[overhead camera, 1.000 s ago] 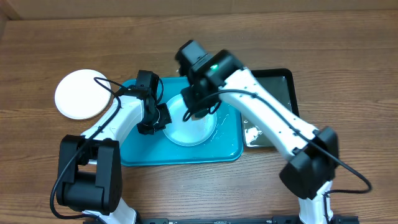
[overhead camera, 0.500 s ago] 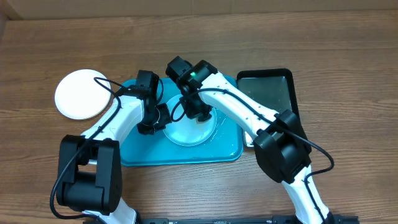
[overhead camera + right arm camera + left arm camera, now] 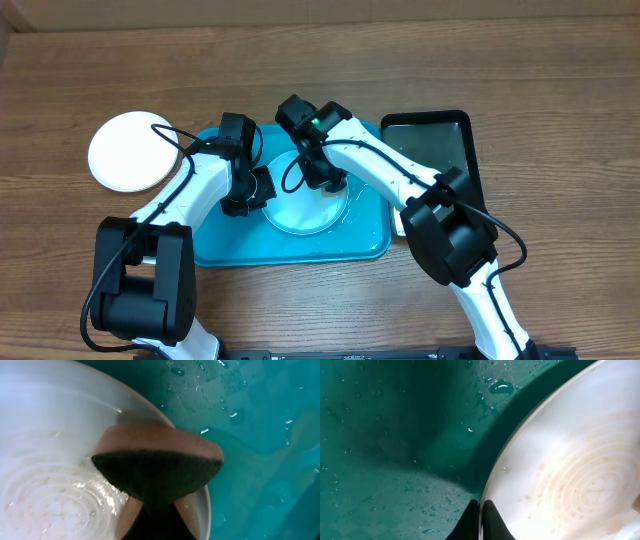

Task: Clean dirty plates on tray and stack at the side
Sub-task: 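Scrub the light-blue plate with the sponge while the left gripper holds it, then return the sponge to the basin with the right gripper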

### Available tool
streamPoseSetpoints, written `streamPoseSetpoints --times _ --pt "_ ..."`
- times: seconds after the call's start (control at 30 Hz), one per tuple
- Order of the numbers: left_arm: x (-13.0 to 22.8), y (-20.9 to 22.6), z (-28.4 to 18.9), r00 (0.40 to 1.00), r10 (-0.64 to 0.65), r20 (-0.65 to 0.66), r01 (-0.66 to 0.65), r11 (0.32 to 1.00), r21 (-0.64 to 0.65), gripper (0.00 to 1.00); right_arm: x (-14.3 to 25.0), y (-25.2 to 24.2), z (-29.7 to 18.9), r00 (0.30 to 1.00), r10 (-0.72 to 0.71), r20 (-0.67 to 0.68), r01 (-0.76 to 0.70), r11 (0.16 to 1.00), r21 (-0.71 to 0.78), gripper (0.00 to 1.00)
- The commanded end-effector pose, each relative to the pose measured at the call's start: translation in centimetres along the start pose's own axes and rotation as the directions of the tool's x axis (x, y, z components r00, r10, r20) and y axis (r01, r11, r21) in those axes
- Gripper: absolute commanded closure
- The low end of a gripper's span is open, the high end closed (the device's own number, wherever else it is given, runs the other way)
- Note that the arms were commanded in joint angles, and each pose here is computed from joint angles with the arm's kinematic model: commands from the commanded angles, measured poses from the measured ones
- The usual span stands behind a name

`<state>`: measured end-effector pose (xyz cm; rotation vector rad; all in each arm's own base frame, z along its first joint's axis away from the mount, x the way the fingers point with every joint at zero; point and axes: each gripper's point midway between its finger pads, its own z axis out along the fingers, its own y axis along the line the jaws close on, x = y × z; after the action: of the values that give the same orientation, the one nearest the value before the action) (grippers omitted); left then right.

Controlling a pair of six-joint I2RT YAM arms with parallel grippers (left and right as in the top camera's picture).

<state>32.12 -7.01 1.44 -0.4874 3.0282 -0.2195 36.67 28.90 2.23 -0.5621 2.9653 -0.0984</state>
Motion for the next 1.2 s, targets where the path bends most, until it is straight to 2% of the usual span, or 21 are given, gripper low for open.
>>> streamPoseSetpoints --times 0.0,0.1,0.2,0.37,0.57,0.63,0.9,1.0,1.17 --pt "0.0 0.8 0.0 1.0 -0.009 0.015 0.009 0.999 -0.034 0.96 0.9 -1.5 2.1 0.999 0.025 -0.024 -0.024 0.999 0.026 0.96" --pt "-0.1 0.8 0.0 1.0 -0.009 0.016 0.009 0.999 -0.034 0.96 1.4 -0.6 3.1 0.999 0.017 -0.04 -0.018 0.999 -0.03 0.96" --pt "-0.1 0.8 0.0 1.0 -0.009 0.016 0.009 0.999 -0.033 0.96 2.3 2.2 3.2 0.996 -0.045 -0.073 0.03 0.98 -0.196 0.96" --pt "-0.1 0.8 0.0 1.0 -0.009 0.015 0.009 0.999 -0.032 0.96 3.3 7.3 1.2 0.984 -0.162 -0.079 0.102 0.86 -0.499 0.96" --pt "0.0 0.8 0.0 1.0 -0.002 0.015 0.002 0.999 -0.033 0.96 3.4 9.5 -2.1 0.967 -0.252 -0.031 0.165 0.717 -0.677 0.96" --pt "0.0 0.8 0.0 1.0 0.003 0.014 -0.002 0.999 -0.033 0.96 2.6 9.0 -4.2 0.965 -0.262 -0.014 0.176 0.687 -0.705 0.96" --pt "0.0 0.8 0.0 1.0 0.002 0.015 -0.002 0.999 -0.033 0.96 -0.1 3.3 -12.6 0.974 -0.227 0.024 0.179 0.693 -0.698 0.96" --pt "0.0 0.7 0.0 1.0 0.002 0.013 -0.002 1.0 -0.03 0.96 -0.4 -0.1 -13.7 0.984 -0.179 -0.002 0.135 0.745 -0.653 0.96" --pt "0.0 0.7 0.0 1.0 0.003 0.013 -0.002 1.0 -0.03 0.96 0.0 -5.7 -12.6 0.992 -0.096 -0.085 0.032 0.825 -0.564 0.96"
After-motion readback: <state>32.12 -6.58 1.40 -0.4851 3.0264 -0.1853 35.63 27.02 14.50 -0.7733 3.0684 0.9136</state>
